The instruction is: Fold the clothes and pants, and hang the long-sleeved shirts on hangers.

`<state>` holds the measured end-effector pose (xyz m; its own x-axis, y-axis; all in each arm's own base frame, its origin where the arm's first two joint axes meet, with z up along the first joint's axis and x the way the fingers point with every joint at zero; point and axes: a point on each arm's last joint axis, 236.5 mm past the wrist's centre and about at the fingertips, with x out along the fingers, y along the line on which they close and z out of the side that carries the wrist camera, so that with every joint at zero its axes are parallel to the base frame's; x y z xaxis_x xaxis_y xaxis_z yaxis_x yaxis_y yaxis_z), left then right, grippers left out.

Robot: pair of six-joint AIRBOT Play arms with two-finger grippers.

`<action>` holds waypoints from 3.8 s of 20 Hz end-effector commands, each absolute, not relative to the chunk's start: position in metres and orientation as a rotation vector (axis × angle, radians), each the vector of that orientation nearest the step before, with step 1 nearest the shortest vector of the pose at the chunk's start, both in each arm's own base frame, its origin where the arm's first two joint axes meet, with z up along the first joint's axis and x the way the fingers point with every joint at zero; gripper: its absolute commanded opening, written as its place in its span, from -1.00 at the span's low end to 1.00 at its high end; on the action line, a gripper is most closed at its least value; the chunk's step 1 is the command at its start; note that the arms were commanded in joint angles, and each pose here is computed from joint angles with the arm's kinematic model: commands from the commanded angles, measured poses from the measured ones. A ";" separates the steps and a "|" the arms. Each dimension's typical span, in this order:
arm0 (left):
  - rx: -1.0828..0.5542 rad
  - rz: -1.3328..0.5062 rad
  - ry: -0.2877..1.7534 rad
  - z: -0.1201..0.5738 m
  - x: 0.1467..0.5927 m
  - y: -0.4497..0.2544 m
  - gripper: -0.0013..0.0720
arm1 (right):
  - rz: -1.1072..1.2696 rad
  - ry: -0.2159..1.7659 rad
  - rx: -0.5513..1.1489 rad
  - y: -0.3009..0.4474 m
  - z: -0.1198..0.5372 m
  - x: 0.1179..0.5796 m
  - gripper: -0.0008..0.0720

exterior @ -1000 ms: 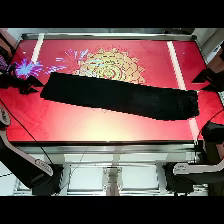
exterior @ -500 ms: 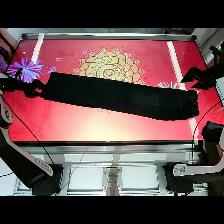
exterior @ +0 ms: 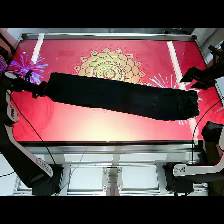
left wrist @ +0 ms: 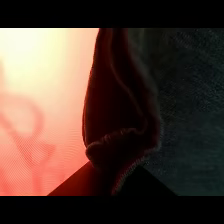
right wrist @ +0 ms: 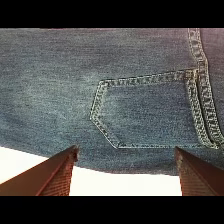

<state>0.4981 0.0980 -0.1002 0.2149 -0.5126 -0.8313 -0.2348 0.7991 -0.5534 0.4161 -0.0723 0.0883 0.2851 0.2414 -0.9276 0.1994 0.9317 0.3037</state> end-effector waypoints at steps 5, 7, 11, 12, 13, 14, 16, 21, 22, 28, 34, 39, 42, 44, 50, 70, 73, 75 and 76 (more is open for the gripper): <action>-0.499 -0.006 1.477 -0.060 0.432 0.187 -0.90 | 0.038 1.318 0.401 -0.070 0.088 0.410 0.89; -0.452 0.099 1.455 -0.036 0.413 0.223 -0.90 | 0.044 1.331 0.404 -0.068 0.087 0.407 0.89; -0.455 0.157 1.377 0.003 0.398 0.247 -0.90 | 0.048 1.345 0.405 -0.067 0.087 0.404 0.89; -0.445 0.148 1.372 0.010 0.397 0.244 -0.90 | 0.048 1.344 0.405 -0.067 0.087 0.404 0.89; -0.435 0.135 1.363 0.016 0.400 0.237 -0.90 | 0.048 1.344 0.404 -0.067 0.087 0.404 0.89; -0.416 0.118 1.355 0.023 0.405 0.228 -0.90 | 0.047 1.343 0.404 -0.067 0.087 0.404 0.89; -0.370 0.075 1.352 0.030 0.417 0.204 -0.90 | 0.043 1.338 0.401 -0.068 0.087 0.405 0.89; -0.226 -0.104 1.383 0.034 0.449 0.111 -0.90 | 0.025 1.337 0.389 -0.073 0.085 0.406 0.89; -0.191 -0.146 1.389 0.034 0.454 0.088 -0.90 | 0.025 1.336 0.388 -0.073 0.085 0.406 0.89; -0.036 -0.339 1.412 0.034 0.462 -0.032 -0.90 | 0.035 1.335 0.370 -0.074 0.085 0.406 0.89; -0.139 -0.475 1.305 0.050 0.475 -0.150 -0.90 | 0.032 1.321 0.369 -0.075 0.086 0.409 0.89; -0.175 -0.560 1.302 0.055 0.465 -0.198 -0.90 | 0.034 1.329 0.369 -0.074 0.085 0.407 0.89; -0.174 -0.600 1.306 0.058 0.458 -0.215 -0.90 | 0.034 1.329 0.369 -0.074 0.085 0.407 0.89; -0.172 -0.624 1.310 0.059 0.453 -0.225 -0.90 | 0.034 1.329 0.369 -0.074 0.085 0.407 0.89; -0.126 -0.688 1.388 0.053 0.425 -0.248 -0.90 | 0.037 1.340 0.370 -0.073 0.085 0.405 0.89; -0.041 -0.760 1.447 0.038 0.409 -0.252 0.05 | 0.040 1.349 0.372 -0.072 0.085 0.403 0.89; -0.099 -0.632 1.402 0.052 0.436 -0.189 0.06 | 0.061 1.351 0.381 -0.066 0.086 0.403 0.89; -0.163 -0.546 1.402 0.049 0.450 -0.144 0.06 | 0.109 1.349 0.386 -0.048 0.086 0.406 0.89; -0.197 -0.500 1.408 0.044 0.454 -0.120 0.06 | 0.141 1.354 0.380 -0.035 0.085 0.408 0.89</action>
